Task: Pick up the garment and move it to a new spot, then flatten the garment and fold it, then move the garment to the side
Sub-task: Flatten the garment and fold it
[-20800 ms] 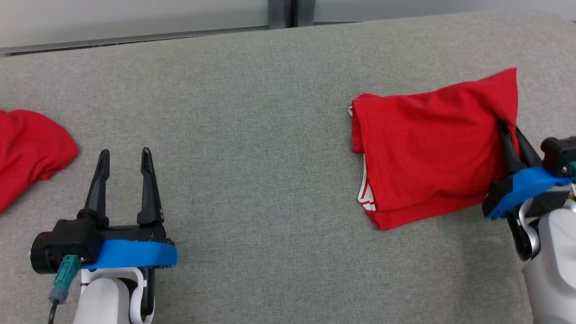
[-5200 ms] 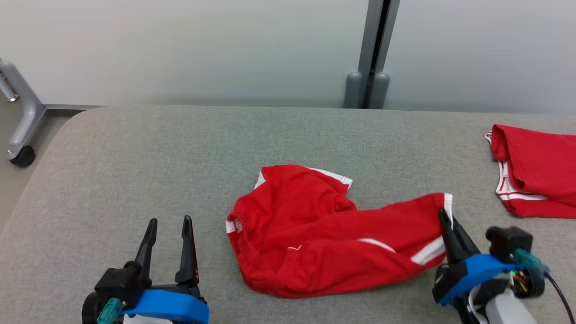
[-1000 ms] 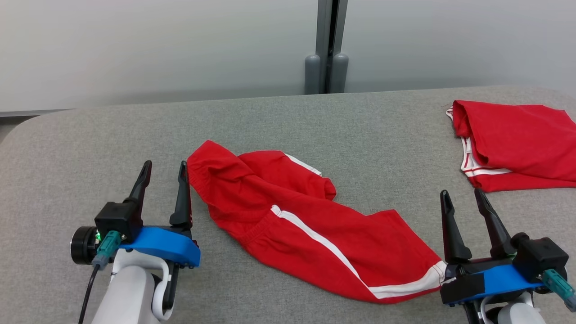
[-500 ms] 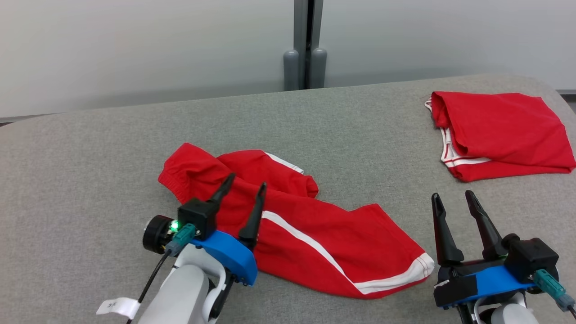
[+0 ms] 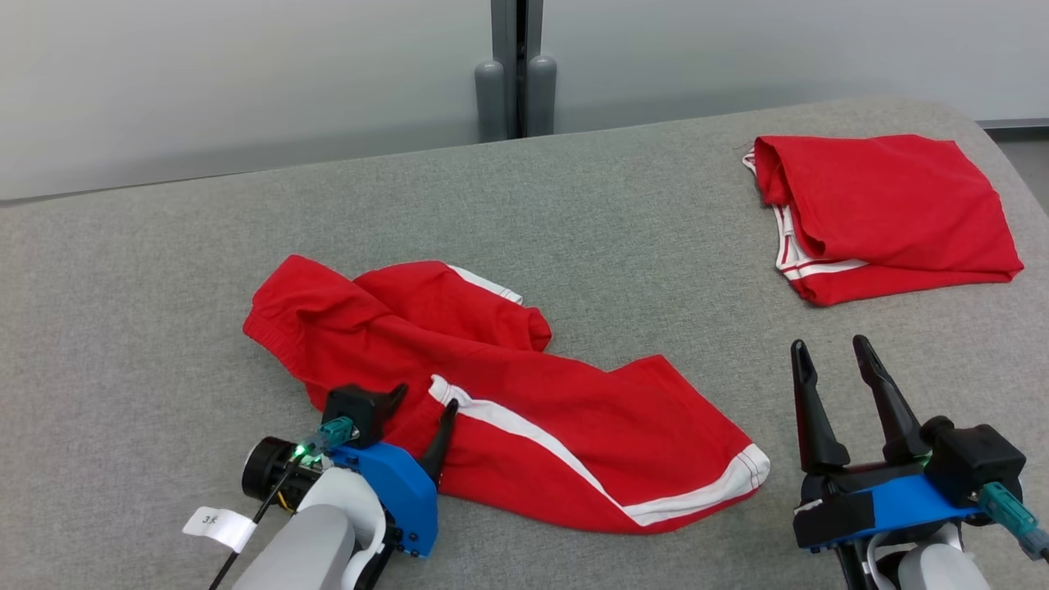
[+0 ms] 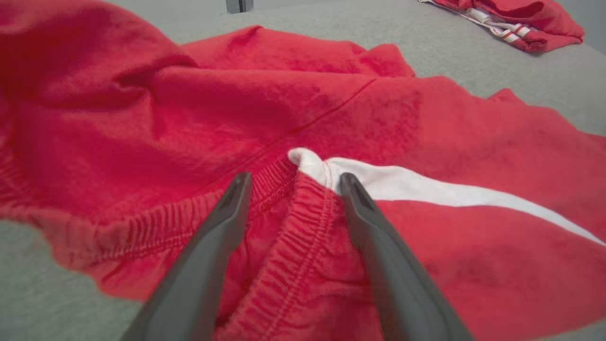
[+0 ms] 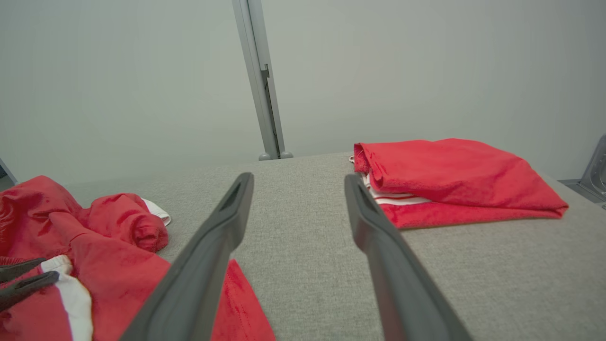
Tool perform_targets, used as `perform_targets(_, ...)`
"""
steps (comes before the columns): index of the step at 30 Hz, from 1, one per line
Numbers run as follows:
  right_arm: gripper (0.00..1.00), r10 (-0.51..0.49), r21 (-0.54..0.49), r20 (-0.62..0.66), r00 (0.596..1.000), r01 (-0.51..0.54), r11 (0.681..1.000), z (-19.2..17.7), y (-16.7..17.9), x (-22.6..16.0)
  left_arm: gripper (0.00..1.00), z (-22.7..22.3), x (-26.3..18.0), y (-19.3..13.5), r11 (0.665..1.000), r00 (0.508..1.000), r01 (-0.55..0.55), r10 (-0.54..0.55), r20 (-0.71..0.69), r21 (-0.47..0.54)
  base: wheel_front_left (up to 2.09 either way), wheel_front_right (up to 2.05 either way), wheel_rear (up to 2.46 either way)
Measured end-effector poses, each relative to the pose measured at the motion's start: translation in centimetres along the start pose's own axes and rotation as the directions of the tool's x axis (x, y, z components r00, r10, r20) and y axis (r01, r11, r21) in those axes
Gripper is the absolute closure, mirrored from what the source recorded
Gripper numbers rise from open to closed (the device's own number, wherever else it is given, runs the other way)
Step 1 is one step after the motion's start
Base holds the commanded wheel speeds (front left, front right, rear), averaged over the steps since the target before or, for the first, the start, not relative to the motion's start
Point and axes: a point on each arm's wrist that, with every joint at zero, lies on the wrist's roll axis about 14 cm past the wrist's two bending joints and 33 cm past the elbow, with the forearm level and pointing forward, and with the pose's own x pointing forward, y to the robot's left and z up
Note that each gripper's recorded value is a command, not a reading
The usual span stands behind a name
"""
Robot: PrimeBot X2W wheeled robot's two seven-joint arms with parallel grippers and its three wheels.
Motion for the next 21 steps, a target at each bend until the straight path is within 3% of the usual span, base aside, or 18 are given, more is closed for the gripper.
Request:
perform_targets(5,0.00,-0.004,0.005,-0.003,1.000,0.004,1.000,-0.1,-0.1,0.1,0.00,-1.3,0.3,-1.1,0.999,0.997,0.033,-0.034,-0.064,-0.029,0.00,0.00,0.00)
perform_targets(6,0.00,-0.004,0.006,-0.003,1.000,0.004,1.000,-0.1,-0.1,0.1,0.33,-1.6,0.4,-1.3,0.999,0.996,0.038,-0.041,-0.075,-0.037,0.00,0.00,0.00)
perform_targets(7,0.00,-0.004,0.005,0.000,1.000,0.004,1.000,0.0,-0.1,0.2,0.56,-1.7,0.4,-1.5,0.998,0.995,0.046,-0.049,-0.081,-0.037,0.00,0.00,0.00)
perform_targets(8,0.00,-0.003,0.005,0.003,1.000,0.003,1.000,0.1,-0.1,0.2,1.00,-1.7,0.4,-1.6,0.998,0.995,0.053,-0.055,-0.083,-0.028,0.00,0.00,0.00)
perform_targets(17,0.00,0.007,0.011,0.016,1.000,-0.007,1.000,0.4,0.3,0.3,1.00,2.3,-0.4,-0.1,0.999,0.994,0.018,-0.014,0.111,-0.031,0.00,0.00,0.00)
perform_targets(21,0.00,0.034,0.017,0.015,0.999,-0.034,0.999,0.3,1.2,0.5,1.00,1.6,-2.3,0.4,0.999,0.989,-0.013,0.021,0.145,-0.052,0.00,0.00,0.00)
